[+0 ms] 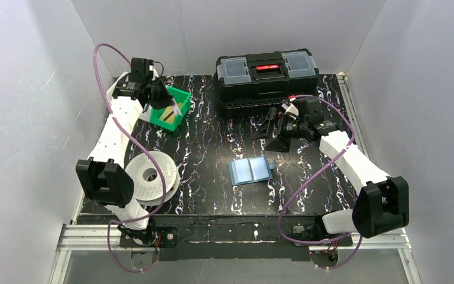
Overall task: Take the credit cards out of the card holder
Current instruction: Place the credit card in the storage box.
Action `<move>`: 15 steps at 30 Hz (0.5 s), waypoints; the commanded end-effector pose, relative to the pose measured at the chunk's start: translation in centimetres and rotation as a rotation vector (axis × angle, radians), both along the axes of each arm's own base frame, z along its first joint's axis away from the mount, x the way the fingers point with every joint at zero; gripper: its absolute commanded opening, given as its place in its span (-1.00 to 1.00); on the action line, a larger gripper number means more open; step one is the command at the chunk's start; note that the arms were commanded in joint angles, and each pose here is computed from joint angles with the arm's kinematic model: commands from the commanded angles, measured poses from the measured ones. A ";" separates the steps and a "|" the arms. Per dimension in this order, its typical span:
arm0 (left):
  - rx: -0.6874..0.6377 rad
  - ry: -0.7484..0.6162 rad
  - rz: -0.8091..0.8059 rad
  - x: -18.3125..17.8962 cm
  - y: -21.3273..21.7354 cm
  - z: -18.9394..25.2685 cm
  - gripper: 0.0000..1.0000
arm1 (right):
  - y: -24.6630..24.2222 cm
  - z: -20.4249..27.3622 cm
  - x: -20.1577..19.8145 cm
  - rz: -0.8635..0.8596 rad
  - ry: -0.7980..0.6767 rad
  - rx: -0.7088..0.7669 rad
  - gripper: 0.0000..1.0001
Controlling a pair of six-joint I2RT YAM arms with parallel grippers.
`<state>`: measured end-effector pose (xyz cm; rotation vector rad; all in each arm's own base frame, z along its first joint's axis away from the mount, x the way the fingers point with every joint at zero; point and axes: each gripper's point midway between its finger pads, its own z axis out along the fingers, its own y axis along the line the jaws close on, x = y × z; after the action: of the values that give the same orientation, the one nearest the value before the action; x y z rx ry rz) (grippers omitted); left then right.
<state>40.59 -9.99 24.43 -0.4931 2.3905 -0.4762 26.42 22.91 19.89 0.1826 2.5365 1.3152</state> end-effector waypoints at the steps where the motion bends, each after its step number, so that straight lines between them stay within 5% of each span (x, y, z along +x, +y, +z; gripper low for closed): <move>1: 0.341 0.074 0.142 2.2 8.3 -2.5 -1.00 | -1.0 0.7 0.1 -0.001 -0.066 -0.076 0.97; 8: 0.609 0.066 0.261 9.0 16.0 -3.6 -1.00 | -1.9 0.3 -0.3 -0.021 -0.042 -0.138 0.97; 15: 0.730 0.055 0.230 14.6 17.6 -6.6 -1.00 | -2.5 0.0 -0.7 -0.033 -0.029 -0.175 0.97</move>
<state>53.48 5.92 15.20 -0.4940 2.3955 0.3757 25.67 20.75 18.35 0.2030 2.6291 1.1019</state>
